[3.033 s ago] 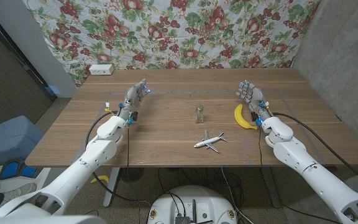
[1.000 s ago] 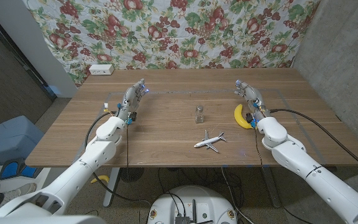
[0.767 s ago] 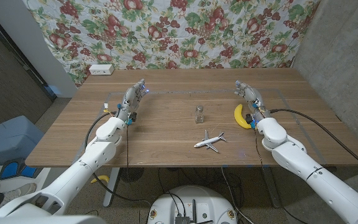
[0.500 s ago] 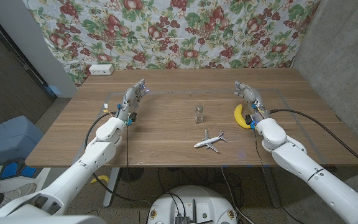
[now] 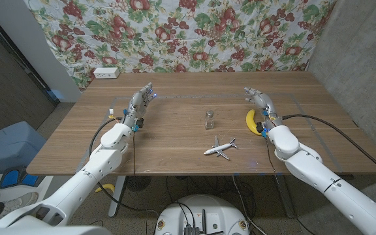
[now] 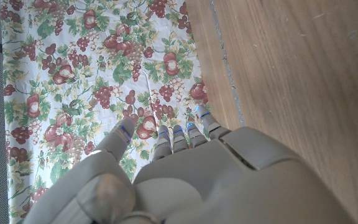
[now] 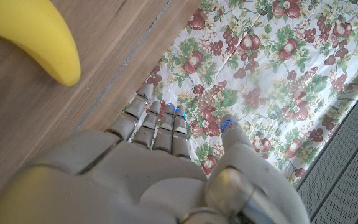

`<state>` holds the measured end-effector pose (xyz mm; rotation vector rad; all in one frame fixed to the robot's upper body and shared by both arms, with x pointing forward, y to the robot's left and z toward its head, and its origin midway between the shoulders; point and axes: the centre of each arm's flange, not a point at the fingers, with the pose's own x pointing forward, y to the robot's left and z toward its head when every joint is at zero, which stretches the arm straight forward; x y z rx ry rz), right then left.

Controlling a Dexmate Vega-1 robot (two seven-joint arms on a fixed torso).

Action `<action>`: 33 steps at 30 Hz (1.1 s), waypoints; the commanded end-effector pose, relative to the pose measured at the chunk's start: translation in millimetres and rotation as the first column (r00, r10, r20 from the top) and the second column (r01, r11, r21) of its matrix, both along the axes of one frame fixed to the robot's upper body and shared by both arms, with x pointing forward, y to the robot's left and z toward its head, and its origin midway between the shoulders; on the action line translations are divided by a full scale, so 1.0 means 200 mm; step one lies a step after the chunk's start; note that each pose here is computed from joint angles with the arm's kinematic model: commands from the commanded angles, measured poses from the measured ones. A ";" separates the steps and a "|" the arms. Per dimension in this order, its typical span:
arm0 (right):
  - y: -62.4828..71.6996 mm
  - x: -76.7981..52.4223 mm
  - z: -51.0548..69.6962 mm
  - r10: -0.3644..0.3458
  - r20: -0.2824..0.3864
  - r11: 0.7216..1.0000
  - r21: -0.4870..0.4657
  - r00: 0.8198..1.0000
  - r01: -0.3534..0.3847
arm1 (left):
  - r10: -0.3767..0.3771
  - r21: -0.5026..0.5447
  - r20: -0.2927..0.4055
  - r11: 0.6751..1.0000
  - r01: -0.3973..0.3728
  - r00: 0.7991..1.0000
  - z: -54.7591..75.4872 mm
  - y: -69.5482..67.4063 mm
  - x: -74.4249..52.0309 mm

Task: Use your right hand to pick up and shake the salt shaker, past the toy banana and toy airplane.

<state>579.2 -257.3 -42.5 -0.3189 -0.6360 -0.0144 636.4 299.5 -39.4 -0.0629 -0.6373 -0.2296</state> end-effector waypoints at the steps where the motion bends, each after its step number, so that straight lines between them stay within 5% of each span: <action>1: 0.03 -0.02 -0.01 -0.027 0.002 0.999 -0.042 1.000 0.027 | 0.001 0.000 0.001 1.000 -0.001 1.000 0.00 -0.01 0.00; 33: 0.12 -0.09 -0.04 -0.109 0.006 0.983 -0.151 0.994 0.109 | -0.006 0.001 0.003 1.000 0.006 1.000 0.00 -0.02 0.00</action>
